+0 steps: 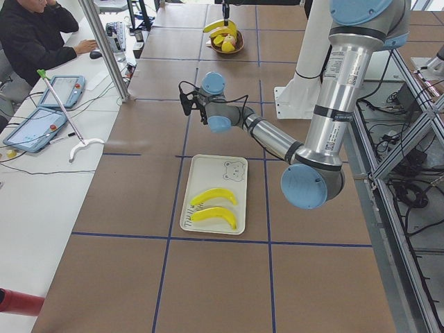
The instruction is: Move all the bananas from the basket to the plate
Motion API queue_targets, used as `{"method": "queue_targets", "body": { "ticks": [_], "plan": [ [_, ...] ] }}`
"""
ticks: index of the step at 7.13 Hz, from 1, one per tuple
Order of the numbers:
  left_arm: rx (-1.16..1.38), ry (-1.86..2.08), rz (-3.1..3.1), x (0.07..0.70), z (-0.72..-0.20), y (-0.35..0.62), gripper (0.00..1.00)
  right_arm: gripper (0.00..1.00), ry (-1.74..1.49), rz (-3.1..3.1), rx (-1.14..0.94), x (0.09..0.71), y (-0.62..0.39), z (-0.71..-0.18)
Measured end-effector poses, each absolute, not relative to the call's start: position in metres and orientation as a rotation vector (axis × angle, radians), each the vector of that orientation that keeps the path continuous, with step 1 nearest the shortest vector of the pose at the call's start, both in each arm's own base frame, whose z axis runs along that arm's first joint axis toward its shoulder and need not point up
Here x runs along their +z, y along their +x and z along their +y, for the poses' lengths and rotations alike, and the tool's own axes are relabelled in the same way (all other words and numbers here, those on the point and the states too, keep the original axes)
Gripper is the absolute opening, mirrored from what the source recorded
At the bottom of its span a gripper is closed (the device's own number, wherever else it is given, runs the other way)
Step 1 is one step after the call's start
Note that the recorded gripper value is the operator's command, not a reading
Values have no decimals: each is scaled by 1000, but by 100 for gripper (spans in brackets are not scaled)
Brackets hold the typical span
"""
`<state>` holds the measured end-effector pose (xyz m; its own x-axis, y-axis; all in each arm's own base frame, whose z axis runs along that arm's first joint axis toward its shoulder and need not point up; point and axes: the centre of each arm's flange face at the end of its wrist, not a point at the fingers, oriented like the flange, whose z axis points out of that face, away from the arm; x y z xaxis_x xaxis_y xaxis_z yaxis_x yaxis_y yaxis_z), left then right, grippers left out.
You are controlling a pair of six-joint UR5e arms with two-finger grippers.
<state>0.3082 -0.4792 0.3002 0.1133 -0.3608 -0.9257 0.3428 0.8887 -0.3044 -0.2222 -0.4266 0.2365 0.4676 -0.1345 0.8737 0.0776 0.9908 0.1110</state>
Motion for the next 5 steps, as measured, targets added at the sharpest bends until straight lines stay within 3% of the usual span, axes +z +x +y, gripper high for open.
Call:
{"method": "queue_targets", "body": {
  "ticks": [2, 5],
  "plan": [
    [-566, -101, 1451, 244, -477, 331, 99, 2, 58, -1207, -37, 182, -282, -424],
    [-599, -193, 1542, 186, -466, 342, 99, 2, 82, -1378, 101, 158, -375, -374]
  ]
}}
